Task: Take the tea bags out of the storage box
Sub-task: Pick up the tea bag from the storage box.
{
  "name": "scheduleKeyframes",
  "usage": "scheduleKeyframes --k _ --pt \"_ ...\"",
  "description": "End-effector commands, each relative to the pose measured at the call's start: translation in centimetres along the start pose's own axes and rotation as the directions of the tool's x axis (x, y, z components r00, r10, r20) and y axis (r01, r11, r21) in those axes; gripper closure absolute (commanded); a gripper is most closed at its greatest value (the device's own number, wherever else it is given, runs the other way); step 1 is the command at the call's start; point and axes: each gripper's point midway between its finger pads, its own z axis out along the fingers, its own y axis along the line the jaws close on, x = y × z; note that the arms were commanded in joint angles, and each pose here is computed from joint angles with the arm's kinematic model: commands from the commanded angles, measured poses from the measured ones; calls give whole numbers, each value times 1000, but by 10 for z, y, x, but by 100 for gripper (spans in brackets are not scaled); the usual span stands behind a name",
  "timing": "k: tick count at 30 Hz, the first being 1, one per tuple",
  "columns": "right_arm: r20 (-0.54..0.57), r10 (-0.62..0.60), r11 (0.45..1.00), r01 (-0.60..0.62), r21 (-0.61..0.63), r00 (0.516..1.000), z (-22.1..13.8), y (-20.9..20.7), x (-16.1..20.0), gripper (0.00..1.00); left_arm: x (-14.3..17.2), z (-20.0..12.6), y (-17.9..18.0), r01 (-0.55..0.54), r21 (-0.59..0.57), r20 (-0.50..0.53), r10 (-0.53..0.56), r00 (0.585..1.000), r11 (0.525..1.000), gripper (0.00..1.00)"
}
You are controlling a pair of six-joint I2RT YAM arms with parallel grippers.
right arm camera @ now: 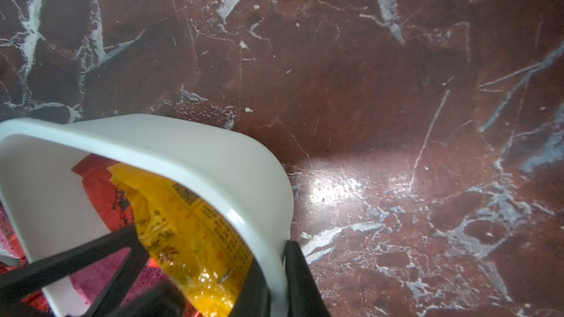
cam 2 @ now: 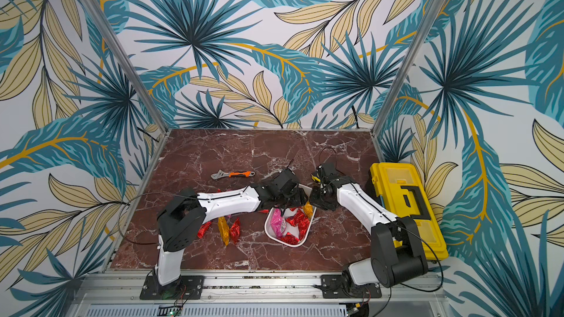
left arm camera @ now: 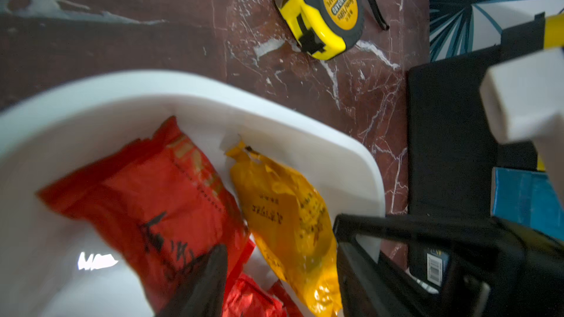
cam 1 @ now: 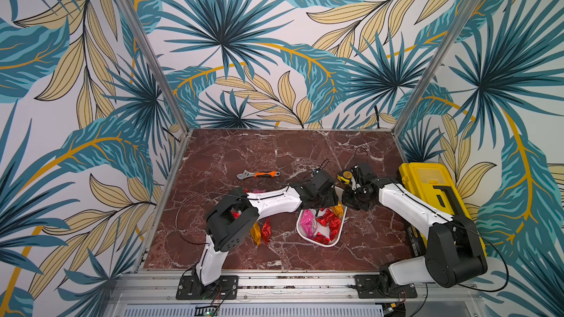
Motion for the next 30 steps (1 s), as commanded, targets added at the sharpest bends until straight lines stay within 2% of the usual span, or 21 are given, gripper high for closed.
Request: scheduleKeyframes --k 1,6,11,20,27,30 --pt "15 -22 1000 22 -20 1000 -5 5 -2 84 -10 4 -22 23 63 10 -23 1000 998 39" --pt "14 -24 999 24 -25 1000 -5 6 -2 84 -9 15 -26 34 83 -6 -33 999 996 47" --pt "12 -25 999 25 -21 1000 -4 5 -1 84 -11 17 -29 27 86 -2 -27 1000 996 64" --pt "19 -41 999 41 -1 999 -4 2 -3 84 -17 -9 -44 -57 86 41 53 998 995 89" --pt "21 -69 997 68 33 997 -6 -4 -3 84 -17 -49 -60 -141 95 87 133 987 985 93" --pt "22 -77 996 76 44 997 -7 -6 -3 85 -14 -66 -56 -162 90 87 155 984 983 94"
